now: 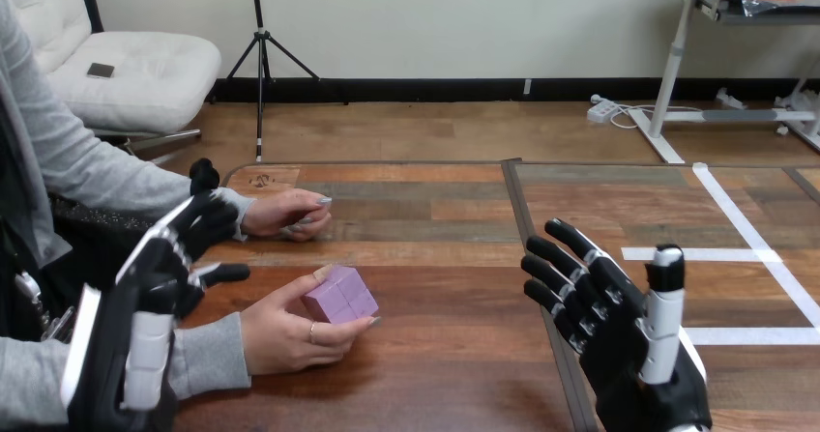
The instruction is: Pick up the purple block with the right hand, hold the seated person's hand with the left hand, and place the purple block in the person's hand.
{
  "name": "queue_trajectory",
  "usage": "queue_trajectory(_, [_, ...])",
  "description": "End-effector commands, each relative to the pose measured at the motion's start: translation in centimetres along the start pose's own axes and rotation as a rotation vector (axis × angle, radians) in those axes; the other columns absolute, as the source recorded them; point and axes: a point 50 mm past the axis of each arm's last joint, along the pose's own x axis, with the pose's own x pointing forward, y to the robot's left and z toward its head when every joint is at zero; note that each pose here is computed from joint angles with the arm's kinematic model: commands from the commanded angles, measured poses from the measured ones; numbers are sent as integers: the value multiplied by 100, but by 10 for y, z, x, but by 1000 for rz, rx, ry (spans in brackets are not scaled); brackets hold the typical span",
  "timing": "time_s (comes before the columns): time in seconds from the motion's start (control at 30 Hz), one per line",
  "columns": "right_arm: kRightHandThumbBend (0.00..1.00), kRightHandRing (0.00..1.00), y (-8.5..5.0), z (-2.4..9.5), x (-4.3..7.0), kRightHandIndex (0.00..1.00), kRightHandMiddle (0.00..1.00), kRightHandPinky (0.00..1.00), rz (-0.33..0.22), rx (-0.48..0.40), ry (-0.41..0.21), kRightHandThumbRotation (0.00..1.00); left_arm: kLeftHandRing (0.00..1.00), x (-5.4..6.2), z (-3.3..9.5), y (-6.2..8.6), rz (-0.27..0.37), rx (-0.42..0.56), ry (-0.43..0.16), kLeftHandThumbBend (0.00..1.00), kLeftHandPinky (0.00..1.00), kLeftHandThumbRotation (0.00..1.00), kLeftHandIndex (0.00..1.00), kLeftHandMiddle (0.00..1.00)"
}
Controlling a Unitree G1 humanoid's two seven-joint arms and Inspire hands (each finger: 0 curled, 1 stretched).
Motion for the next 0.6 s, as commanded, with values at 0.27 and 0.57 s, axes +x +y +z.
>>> queue_trajectory(0.27, [100,86,3,19,0,87,85,86,46,-16,-120,98,85,0,8,-13,-36,-88,-43,87,86,100,83,83])
queue_trajectory(0.57, [100,86,2,21,-4,86,85,85,46,-21,-131,98,86,-8,5,-24,-66,-118,6,84,85,100,83,83])
